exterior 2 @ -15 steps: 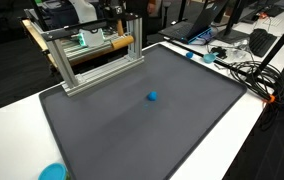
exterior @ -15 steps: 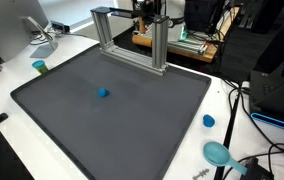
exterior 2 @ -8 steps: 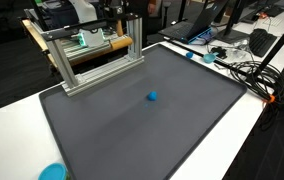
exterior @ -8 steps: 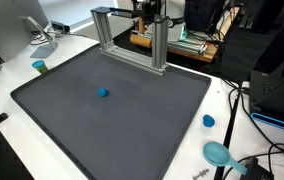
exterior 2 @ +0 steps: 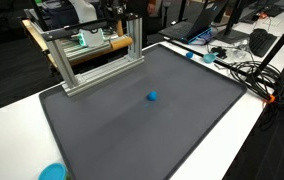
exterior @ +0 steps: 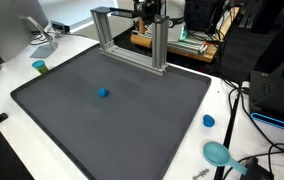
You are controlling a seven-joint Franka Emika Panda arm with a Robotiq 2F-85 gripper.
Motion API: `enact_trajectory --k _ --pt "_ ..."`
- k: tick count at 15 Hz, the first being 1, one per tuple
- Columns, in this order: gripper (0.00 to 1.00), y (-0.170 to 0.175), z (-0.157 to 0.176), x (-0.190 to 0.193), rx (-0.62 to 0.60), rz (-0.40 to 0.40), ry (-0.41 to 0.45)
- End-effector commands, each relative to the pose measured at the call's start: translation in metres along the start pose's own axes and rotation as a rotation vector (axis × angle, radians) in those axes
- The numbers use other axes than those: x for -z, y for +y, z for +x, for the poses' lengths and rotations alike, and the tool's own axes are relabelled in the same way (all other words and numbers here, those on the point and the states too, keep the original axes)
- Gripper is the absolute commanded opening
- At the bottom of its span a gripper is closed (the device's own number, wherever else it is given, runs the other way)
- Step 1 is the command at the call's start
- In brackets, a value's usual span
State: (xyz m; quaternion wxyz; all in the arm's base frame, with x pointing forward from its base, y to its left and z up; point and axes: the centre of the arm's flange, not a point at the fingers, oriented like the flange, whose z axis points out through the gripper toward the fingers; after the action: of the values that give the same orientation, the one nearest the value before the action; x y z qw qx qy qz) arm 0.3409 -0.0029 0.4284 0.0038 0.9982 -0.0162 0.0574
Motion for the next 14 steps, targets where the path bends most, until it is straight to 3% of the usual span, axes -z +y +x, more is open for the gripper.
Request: enact_trajectory --k 1,5,8,14 --pt "0.24 -0.009 -0.011 -0.001 0.002 -0.014 0.009" --pt "0.22 -0.011 -0.006 0.001 0.022 0.0 0.015" --pt "0.22 -0.018 0.009 0.017 0.051 0.018 0.065" --pt "0.22 -0.064 0.09 0.06 0.035 -0.03 0.176"
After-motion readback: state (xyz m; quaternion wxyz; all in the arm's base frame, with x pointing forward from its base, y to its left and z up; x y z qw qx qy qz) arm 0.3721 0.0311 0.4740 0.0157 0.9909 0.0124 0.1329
